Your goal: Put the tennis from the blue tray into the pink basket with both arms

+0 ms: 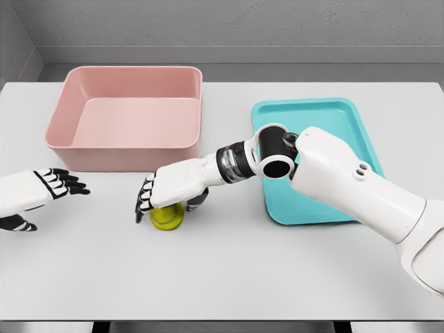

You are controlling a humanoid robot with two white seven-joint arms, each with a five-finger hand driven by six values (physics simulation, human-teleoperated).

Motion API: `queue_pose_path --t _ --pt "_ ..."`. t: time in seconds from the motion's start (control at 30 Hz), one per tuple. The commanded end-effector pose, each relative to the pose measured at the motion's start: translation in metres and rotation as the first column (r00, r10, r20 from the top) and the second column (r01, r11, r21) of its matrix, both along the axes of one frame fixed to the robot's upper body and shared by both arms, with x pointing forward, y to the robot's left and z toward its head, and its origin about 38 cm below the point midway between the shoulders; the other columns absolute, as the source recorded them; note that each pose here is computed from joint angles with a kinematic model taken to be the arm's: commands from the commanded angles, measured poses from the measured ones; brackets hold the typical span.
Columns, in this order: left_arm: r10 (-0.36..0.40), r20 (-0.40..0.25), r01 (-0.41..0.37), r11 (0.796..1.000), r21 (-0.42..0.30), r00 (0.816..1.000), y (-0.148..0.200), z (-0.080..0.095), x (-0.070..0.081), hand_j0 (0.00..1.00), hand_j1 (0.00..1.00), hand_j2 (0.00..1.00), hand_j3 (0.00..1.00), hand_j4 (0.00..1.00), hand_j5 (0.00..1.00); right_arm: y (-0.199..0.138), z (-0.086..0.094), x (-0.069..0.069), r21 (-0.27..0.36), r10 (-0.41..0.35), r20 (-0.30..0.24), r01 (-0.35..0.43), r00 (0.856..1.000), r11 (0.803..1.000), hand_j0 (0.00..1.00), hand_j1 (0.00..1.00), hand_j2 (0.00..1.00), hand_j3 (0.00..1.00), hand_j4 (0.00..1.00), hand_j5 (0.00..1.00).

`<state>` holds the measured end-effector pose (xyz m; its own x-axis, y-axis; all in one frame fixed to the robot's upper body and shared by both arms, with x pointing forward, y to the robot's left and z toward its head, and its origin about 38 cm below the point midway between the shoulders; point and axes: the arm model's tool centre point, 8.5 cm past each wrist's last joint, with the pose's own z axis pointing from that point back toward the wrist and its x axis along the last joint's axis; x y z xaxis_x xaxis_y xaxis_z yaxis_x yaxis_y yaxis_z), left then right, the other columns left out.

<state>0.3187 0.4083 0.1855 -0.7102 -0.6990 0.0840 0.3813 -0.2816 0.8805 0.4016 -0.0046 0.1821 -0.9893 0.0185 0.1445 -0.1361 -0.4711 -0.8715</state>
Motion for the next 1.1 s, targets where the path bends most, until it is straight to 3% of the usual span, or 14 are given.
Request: queue_pose_path --t 0.0,0.33,0.47,0.67,0.8,0.9,1.07 --pt "0.002 0.000 -0.002 1.000 -0.004 1.000 0.000 0.001 0.000 1.00 1.00 1.00 1.00 1.00 1.00 0.000 0.001 0.001 0.005 -0.005 -0.005 0.005 1.000 1.000 0.99 0.99 0.99 0.99 0.99 0.99" --pt "-0.018 0.027 0.019 0.997 -0.068 0.999 -0.020 -0.005 0.005 1.00 1.00 1.00 1.00 1.00 1.00 -0.016 -0.001 0.007 -0.012 -0.033 -0.003 0.033 0.999 0.999 0.99 0.99 0.99 0.99 0.99 0.99" --pt "-0.015 0.026 0.017 0.998 -0.067 1.000 -0.019 -0.005 0.005 1.00 1.00 1.00 1.00 1.00 1.00 -0.031 0.012 -0.003 -0.001 -0.007 0.036 0.007 0.999 1.000 0.99 0.99 0.99 0.99 0.99 0.99" --pt "-0.037 0.049 0.041 0.996 -0.084 0.998 -0.037 -0.020 0.007 1.00 1.00 1.00 1.00 1.00 1.00 -0.033 0.024 -0.017 0.015 0.035 0.066 -0.036 0.997 0.999 0.99 0.99 0.99 0.99 0.99 0.99" --pt "-0.044 0.057 0.049 0.996 -0.078 0.997 -0.040 -0.021 0.008 1.00 1.00 1.00 1.00 1.00 1.00 -0.064 0.056 -0.018 0.064 0.002 0.139 -0.011 0.990 0.998 0.99 0.99 0.99 0.99 0.99 0.99" --pt "-0.100 0.053 0.104 0.991 -0.082 0.994 -0.060 -0.023 0.018 1.00 1.00 1.00 1.00 1.00 1.00 -0.078 0.074 -0.016 0.088 -0.022 0.178 0.006 0.984 0.996 0.99 0.99 0.99 0.99 0.99 0.99" --pt "-0.108 0.056 0.112 0.990 -0.088 0.993 -0.064 -0.023 0.020 1.00 1.00 1.00 1.00 1.00 1.00 -0.151 0.084 -0.001 0.101 -0.196 0.198 0.179 0.960 0.979 0.99 0.99 0.99 0.99 0.99 0.99"
